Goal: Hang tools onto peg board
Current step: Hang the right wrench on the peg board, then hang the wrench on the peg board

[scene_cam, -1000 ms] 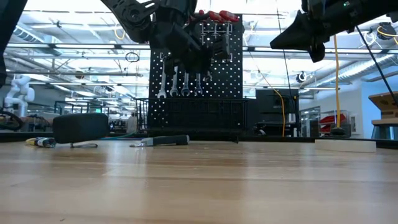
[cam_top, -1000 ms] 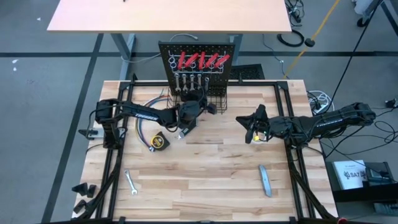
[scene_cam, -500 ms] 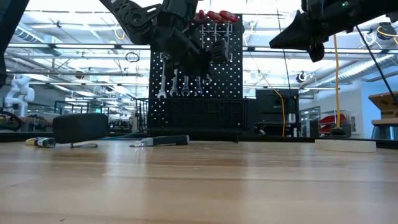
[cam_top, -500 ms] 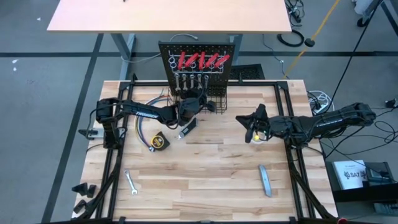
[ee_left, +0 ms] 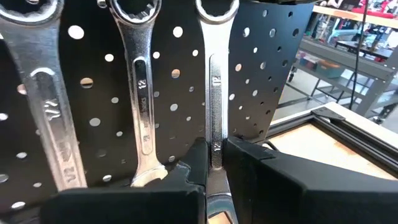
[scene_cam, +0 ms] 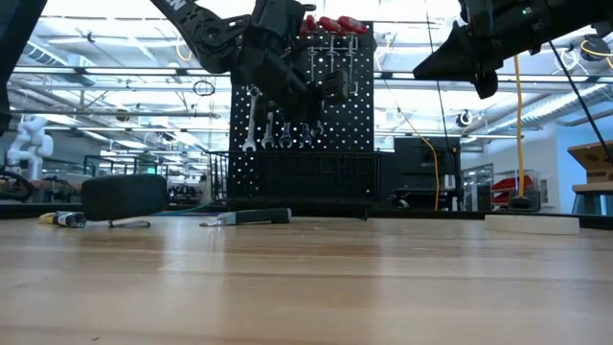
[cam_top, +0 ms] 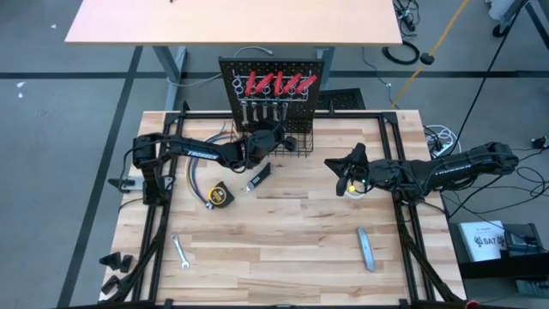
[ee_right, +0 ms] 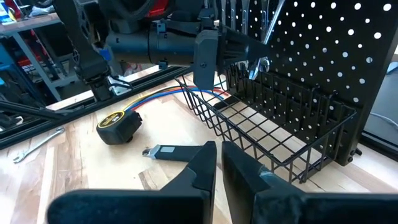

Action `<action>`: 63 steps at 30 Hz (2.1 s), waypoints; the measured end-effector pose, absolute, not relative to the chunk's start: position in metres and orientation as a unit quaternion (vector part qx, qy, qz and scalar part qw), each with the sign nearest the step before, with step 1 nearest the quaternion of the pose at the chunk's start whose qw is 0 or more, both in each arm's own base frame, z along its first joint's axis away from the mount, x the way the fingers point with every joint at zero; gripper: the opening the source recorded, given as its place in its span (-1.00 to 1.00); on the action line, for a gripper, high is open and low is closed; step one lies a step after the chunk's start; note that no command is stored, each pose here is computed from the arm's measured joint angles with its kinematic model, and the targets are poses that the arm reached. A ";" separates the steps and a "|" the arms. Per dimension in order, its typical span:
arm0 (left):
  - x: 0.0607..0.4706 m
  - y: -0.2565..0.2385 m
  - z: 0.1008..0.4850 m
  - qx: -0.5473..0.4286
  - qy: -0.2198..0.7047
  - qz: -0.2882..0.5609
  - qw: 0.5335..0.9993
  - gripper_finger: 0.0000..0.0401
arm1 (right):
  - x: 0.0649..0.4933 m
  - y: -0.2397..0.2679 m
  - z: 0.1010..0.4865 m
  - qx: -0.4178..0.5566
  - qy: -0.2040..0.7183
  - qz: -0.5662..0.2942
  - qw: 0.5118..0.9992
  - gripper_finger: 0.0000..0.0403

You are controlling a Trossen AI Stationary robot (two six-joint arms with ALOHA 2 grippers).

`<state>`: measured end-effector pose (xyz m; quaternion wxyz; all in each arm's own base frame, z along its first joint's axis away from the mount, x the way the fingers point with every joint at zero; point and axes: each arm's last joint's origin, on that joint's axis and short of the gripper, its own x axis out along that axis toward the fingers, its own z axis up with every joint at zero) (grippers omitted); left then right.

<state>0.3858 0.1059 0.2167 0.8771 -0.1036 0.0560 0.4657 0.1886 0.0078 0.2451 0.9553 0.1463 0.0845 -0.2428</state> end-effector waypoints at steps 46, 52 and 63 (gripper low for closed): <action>0.193 -0.100 0.304 -0.231 0.487 0.114 0.835 -0.23 | 0.193 0.009 0.239 0.169 0.102 -0.235 0.952 -0.90; 0.161 -0.120 0.285 -0.252 0.565 0.151 0.771 -0.23 | 0.204 0.012 0.226 0.181 0.133 -0.217 0.950 -0.90; 0.142 -0.150 0.212 -0.211 0.737 0.165 0.621 -0.24 | 0.219 0.016 0.205 0.186 0.187 -0.183 0.947 -0.90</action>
